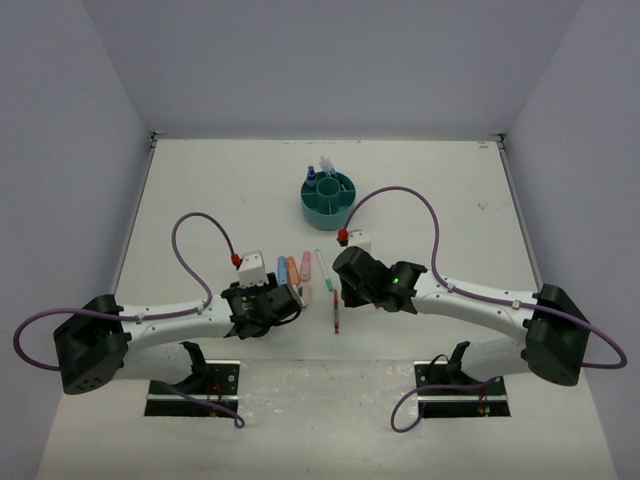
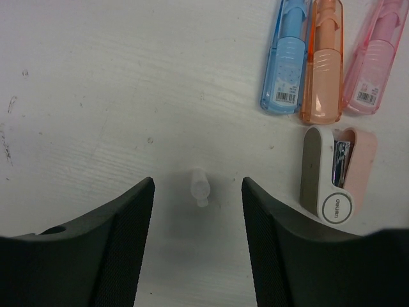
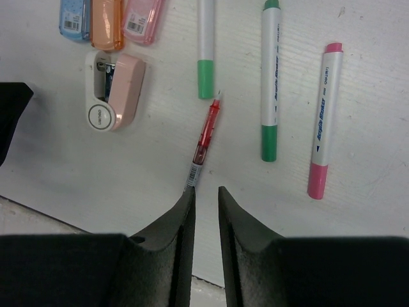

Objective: Sort the stationery into containers
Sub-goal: Pick up the pen cap from the center of the board.

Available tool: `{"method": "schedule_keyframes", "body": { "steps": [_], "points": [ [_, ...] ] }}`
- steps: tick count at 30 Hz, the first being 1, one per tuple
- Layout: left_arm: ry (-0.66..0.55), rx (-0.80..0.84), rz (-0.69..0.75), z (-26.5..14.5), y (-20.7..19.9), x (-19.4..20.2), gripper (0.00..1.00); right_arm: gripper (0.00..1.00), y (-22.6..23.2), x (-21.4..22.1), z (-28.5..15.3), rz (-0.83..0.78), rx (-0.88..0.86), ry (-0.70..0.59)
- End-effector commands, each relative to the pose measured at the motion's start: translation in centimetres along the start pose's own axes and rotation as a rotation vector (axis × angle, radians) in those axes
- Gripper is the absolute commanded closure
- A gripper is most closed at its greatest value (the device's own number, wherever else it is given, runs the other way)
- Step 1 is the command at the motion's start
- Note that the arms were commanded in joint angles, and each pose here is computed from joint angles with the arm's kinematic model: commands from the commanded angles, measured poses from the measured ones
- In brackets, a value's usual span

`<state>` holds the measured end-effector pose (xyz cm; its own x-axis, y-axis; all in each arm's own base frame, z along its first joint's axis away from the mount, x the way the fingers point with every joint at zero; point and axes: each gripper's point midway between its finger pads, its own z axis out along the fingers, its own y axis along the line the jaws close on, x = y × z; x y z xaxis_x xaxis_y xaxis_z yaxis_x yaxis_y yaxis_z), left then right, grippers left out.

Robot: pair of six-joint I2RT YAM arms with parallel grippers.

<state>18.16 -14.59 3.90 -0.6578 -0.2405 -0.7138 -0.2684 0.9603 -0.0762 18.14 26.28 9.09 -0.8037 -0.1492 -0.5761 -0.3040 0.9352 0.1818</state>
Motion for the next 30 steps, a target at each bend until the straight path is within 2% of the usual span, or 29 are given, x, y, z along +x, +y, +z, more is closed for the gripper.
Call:
{"method": "schedule_keyframes", "body": {
  "steps": [1,3,5,10,13,19,21,23,30],
  "points": [
    [-0.050,0.014,-0.050,0.8,-0.8,-0.9,0.44,0.79,0.0,-1.0,-0.5,0.002,-0.002,-0.048],
    [-0.053,0.019,-0.047,1.0,-0.9,-0.8,0.44,0.80,0.0,-0.9,-0.5,-0.004,-0.004,-0.045],
    [-0.055,0.018,-0.042,1.2,-0.9,-0.7,0.51,0.81,0.1,-0.8,-0.5,-0.009,-0.005,-0.043],
    [-0.040,0.001,-0.025,1.5,-0.6,-0.2,0.57,0.83,0.1,-0.8,-0.6,-0.016,-0.007,-0.038],
    [-0.025,-0.005,-0.005,1.6,-0.6,0.1,0.69,0.84,0.2,-1.0,-0.8,-0.018,-0.013,-0.043],
    [-0.010,-0.007,0.040,1.6,-0.4,0.4,0.82,0.85,0.3,-1.1,-0.8,-0.021,-0.017,-0.044],
    [-0.002,-0.002,0.054,1.4,-0.4,0.4,0.93,0.85,0.3,-1.1,-0.8,-0.024,-0.016,-0.042],
    [0.002,0.013,0.056,1.2,-0.7,0.3,0.99,0.86,0.3,-1.1,-0.8,-0.025,-0.016,-0.044],
    [0.005,0.143,0.020,-0.9,-2.1,-1.2,1.00,0.89,0.5,-1.1,-1.0,-0.035,-0.047,-0.056]
  ]
}}
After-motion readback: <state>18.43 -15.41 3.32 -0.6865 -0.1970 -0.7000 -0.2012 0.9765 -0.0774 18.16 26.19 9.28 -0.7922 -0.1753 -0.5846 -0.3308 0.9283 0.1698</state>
